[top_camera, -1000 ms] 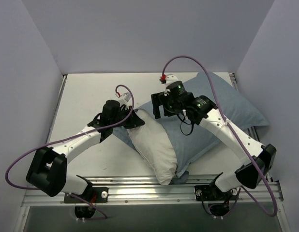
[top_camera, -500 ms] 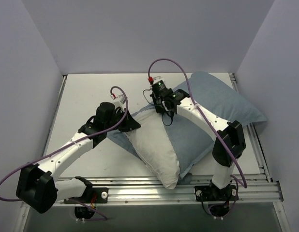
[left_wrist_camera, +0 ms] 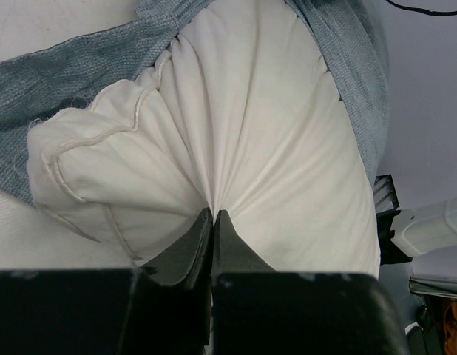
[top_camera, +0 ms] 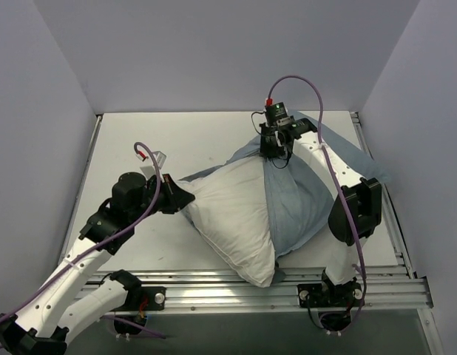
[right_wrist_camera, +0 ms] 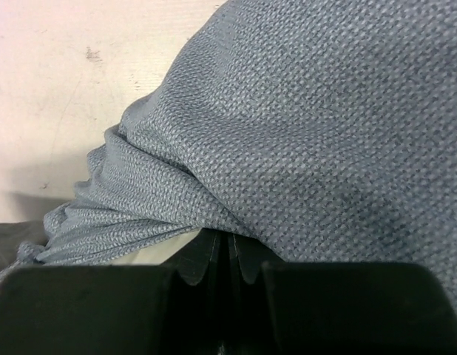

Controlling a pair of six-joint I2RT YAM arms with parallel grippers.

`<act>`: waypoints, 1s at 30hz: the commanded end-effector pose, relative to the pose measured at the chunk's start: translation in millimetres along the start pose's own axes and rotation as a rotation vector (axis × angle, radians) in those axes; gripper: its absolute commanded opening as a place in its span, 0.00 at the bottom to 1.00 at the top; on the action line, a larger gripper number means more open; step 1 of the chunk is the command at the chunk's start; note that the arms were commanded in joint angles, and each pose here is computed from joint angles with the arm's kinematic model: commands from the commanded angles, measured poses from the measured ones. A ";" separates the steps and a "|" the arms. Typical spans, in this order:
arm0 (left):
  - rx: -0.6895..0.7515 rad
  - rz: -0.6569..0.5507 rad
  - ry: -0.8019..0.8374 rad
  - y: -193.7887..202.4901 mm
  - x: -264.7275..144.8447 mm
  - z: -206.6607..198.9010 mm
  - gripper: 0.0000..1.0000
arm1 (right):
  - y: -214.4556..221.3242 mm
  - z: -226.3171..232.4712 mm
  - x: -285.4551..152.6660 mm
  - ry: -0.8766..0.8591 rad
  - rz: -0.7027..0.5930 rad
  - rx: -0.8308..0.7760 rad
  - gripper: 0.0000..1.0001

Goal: Remove the pillowcase from the pillow

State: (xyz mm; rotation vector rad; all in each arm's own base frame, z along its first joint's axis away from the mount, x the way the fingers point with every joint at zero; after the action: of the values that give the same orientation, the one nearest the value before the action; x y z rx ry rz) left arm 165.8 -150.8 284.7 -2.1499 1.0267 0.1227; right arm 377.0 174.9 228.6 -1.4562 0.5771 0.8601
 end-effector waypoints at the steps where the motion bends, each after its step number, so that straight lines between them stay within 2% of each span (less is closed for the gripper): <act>1: -0.011 -0.026 -0.028 1.9 -28.5 1.3 0.02 | -14.9 -94.9 19.5 0.363 -0.043 0.043 0.00; 2: -0.013 -0.034 -0.035 0.1 -24.4 2.0 0.02 | -20.6 -85.1 18.1 0.296 -0.078 0.010 0.02; 3: -0.008 -0.041 -0.044 -2.2 -19.0 2.8 0.02 | -23.7 -62.3 9.2 0.189 -0.105 -0.023 0.11; 5: 0.011 -0.066 -0.048 -13.7 -1.5 -0.1 0.02 | -27.3 -42.6 -2.3 0.123 -0.141 -0.064 0.24; 6: 0.020 -0.074 -0.045 -18.9 4.5 -3.0 0.02 | -29.5 -26.4 -17.4 0.084 -0.173 -0.104 0.38; 7: 0.033 -0.079 -0.029 -30.3 14.7 -12.4 0.02 | -30.6 -19.7 -25.9 0.070 -0.191 -0.119 0.46; 8: 0.065 -0.074 -0.022 -35.9 18.8 -17.3 0.08 | -32.6 -16.4 -43.7 0.057 -0.224 -0.126 0.52; 9: 0.080 -0.070 -0.022 -41.6 23.1 -22.1 0.18 | -31.8 -11.4 -53.4 0.041 -0.238 -0.133 0.63; 11: 0.123 -0.064 -0.031 -56.2 30.6 -35.4 0.38 | -27.3 -14.2 -79.1 0.032 -0.277 -0.117 0.71; 12: 0.147 -0.058 -0.025 -57.7 31.6 -41.8 0.55 | -24.3 -16.8 -88.5 0.037 -0.291 -0.100 0.76; 14: 0.223 -0.067 -0.015 -62.7 30.1 -54.9 0.73 | -14.9 -24.6 -114.1 0.056 -0.325 -0.079 0.80; 15: 0.265 -0.050 0.013 -55.3 28.4 -65.1 0.87 | -1.0 -29.0 -113.3 0.067 -0.298 -0.082 0.83; 17: 0.344 -0.041 0.026 -49.0 23.4 -73.9 0.96 | 18.3 -41.2 -128.6 0.106 -0.281 -0.074 0.87; 22: 0.575 0.101 0.095 6.7 21.9 -92.5 0.94 | 78.6 -59.8 -130.0 0.121 -0.167 -0.027 0.89; 24: 0.635 0.161 0.076 29.1 30.3 -89.4 0.94 | 92.5 -55.9 -135.3 0.045 -0.159 -0.010 0.89; 27: 0.728 0.245 0.056 65.2 38.3 -90.9 0.94 | 112.7 -43.4 -124.7 -0.085 -0.115 0.025 0.88; 30: 0.775 0.310 0.052 92.6 43.4 -91.8 0.94 | 117.2 -30.4 -108.0 -0.170 -0.127 0.059 0.88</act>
State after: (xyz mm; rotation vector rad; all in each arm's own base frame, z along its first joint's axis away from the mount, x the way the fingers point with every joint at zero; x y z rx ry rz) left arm 114.0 -273.9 299.5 -1.4013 1.2281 -0.2116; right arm 226.5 98.8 247.4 -1.4511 0.4634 0.7717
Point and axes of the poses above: each gripper's point midway between its finger pads, its own x axis out along the fingers, its own z axis along the line the jaws close on, y = z × x, the point moved 8 cm from there along -x, back along the fingers, and after that the axes turned 10 degrees about -x, right-handed, at the moved point
